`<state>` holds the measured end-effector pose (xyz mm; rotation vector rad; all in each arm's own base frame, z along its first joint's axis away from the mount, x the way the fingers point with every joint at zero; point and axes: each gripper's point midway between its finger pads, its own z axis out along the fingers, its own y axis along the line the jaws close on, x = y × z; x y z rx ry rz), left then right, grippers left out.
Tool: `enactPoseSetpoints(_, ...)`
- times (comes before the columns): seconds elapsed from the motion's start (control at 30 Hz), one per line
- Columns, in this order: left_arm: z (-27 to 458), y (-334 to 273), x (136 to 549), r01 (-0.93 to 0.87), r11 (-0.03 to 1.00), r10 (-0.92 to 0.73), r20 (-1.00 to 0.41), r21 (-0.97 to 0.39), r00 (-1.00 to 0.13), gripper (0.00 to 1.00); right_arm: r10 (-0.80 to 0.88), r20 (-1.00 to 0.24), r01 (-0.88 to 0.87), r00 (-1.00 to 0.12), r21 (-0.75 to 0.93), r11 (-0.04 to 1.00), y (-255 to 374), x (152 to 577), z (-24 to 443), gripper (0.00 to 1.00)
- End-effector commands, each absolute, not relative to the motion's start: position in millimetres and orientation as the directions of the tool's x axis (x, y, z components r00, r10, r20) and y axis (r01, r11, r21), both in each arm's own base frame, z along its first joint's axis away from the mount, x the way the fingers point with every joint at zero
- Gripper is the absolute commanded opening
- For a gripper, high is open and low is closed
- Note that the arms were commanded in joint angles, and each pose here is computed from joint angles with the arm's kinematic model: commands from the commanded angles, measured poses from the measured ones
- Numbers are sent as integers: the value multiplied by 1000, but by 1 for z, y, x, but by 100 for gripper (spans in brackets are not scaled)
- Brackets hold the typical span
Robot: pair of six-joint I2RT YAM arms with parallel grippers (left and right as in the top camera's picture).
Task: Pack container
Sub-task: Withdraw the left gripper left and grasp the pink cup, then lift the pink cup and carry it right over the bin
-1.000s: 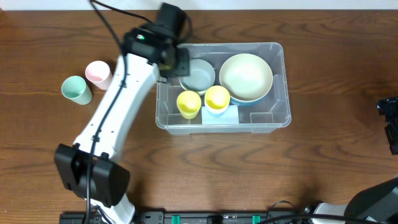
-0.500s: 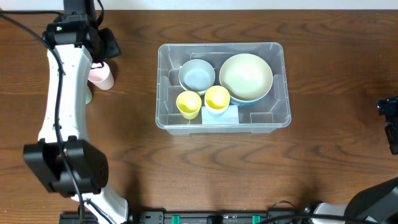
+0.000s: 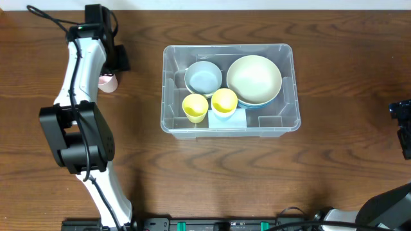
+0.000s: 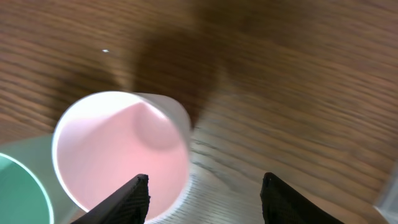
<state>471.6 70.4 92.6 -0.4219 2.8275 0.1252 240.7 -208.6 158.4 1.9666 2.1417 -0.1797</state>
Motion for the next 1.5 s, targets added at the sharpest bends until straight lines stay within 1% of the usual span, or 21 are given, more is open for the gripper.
enactPoseSetpoints(0.0, 88, 88, 473, -315, 946, -283, -285, 72, -916, 58, 967, -251, 995, -50, 66, 69, -210, 239, 159, 99)
enactPoseSetpoints(0.23, 58, 88, 471, -313, 947, -289, -226, 75, -930, 58, 967, -251, 995, -50, 66, 69, -210, 239, 159, 99)
enactPoseSetpoints(0.3, 55, 87, 471, -311, 948, -289, -218, 71, -932, 49, 967, -251, 995, -50, 66, 68, -210, 239, 159, 99)
enactPoseSetpoints(0.37, 54, 86, 471, -309, 949, -289, -215, 64, -933, 36, 967, -251, 995, -50, 66, 69, -210, 239, 159, 99)
enactPoseSetpoints(0.47, 53, 85, 471, -308, 949, -289, -213, 62, -933, 19, 967, -251, 995, -50, 66, 69, -210, 239, 159, 99)
enactPoseSetpoints(0.5, 53, 84, 470, -308, 950, -290, -209, 59, -934, 9, 967, -251, 995, -50, 66, 69, -210, 239, 159, 99)
enactPoseSetpoints(0.53, 53, 84, 469, -308, 950, -290, -205, 57, -935, 6, 967, -251, 995, -49, 66, 68, -210, 239, 159, 99)
enactPoseSetpoints(0.67, 64, 78, 468, -343, 938, -327, -217, 42, -920, 6, 967, -251, 995, -50, 66, 69, -210, 239, 159, 99)
enactPoseSetpoints(0.77, 91, 60, 473, -311, 950, -298, -269, 6, -916, 6, 967, -251, 995, -50, 66, 69, -210, 239, 159, 99)
enactPoseSetpoints(0.9, 149, 31, 471, -258, 966, -246, -376, -21, -893, 6, 967, -251, 995, -50, 66, 69, -210, 239, 159, 99)
enactPoseSetpoints(1.0, 197, 5, 458, -202, 979, -197, -450, -38, -871, 6, 967, -251, 995, -50, 66, 69, -210, 239, 159, 99)
enactPoseSetpoints(1.07, 231, -15, 443, -154, 987, -159, -498, -50, -852, 6, 967, -251, 995, -50, 66, 69, -210, 239, 159, 99)
enactPoseSetpoints(1.17, 267, -47, 415, -73, 995, -94, -541, -62, -836, 6, 967, -251, 995, -50, 66, 69, -210, 239, 159, 99)
enactPoseSetpoints(1.23, 280, -72, 394, -3, 998, -36, -544, -62, -838, 6, 967, -251, 995, -49, 66, 68, -210, 239, 159, 99)
enactPoseSetpoints(1.3, 282, -96, 378, 65, 996, 25, -529, -58, -848, 6, 967, -251, 995, -49, 66, 68, -210, 239, 159, 99)
enactPoseSetpoints(1.47, 259, -154, 347, 276, 961, 243, -440, -12, -864, 6, 967, -251, 995, -50, 66, 69, -210, 239, 159, 99)
